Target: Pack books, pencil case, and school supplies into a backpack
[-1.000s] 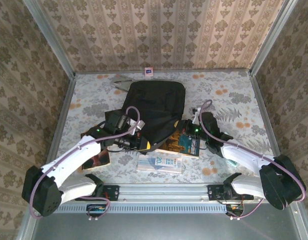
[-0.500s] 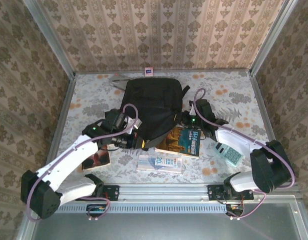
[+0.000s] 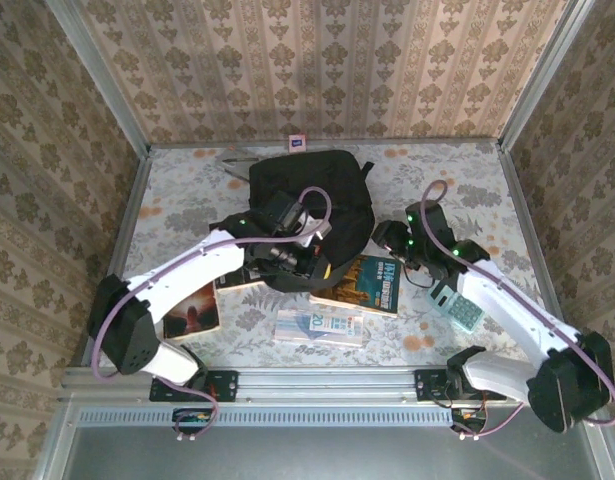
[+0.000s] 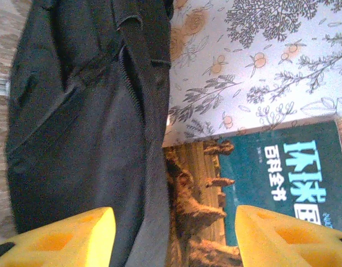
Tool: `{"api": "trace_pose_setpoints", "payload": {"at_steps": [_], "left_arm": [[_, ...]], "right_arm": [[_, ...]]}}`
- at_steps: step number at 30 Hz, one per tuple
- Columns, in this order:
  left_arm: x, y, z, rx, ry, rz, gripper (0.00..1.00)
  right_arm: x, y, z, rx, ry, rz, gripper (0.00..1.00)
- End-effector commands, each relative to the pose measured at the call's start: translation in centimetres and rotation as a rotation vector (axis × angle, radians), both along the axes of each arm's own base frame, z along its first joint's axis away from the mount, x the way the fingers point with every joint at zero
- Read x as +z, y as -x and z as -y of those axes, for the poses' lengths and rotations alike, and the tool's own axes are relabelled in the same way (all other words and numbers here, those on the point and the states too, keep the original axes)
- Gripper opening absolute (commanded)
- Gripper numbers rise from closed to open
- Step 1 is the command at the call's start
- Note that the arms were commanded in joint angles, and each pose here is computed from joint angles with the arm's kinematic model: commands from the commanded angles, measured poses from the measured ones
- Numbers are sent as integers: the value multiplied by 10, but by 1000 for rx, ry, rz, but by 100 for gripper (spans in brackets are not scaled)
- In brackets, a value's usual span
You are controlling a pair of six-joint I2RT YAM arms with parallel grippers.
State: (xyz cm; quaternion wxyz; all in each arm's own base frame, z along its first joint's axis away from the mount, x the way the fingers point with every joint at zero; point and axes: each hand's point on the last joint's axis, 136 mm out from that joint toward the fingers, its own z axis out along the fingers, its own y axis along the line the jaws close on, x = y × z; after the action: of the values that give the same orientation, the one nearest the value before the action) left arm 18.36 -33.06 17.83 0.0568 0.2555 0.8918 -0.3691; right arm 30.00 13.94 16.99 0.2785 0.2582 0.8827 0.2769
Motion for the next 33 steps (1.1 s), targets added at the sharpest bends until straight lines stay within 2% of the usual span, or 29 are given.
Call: {"api": "trace_pose_setpoints", "payload": {"at_steps": [1,6,14,16,20,22,27,33], "left_arm": [[17,-1,19,-54,51,55,0],[17,-1,31,-76,58,59,0],[18,2,38,-99,58,61,0],[17,3,36,-101,57,62,0],[17,5,33,-102,56,68,0],[17,5,32,-101,53,70,0],[9,7,22,-108,13,76,0],[3,-2,-3,-64,-19,78,0]], "right_arm": [[-20,29,-5,-7,-94,-130,59],[-24,31,-35,26,-264,-175,59],[-16,21,-81,143,-358,-159,53],[-18,21,-85,156,-334,-163,48],[-26,20,-87,143,-320,-169,31],[-29,18,-87,140,-308,-173,25],[-38,16,-80,145,-213,-190,2],[-44,21,-70,174,-99,-209,0]]}}
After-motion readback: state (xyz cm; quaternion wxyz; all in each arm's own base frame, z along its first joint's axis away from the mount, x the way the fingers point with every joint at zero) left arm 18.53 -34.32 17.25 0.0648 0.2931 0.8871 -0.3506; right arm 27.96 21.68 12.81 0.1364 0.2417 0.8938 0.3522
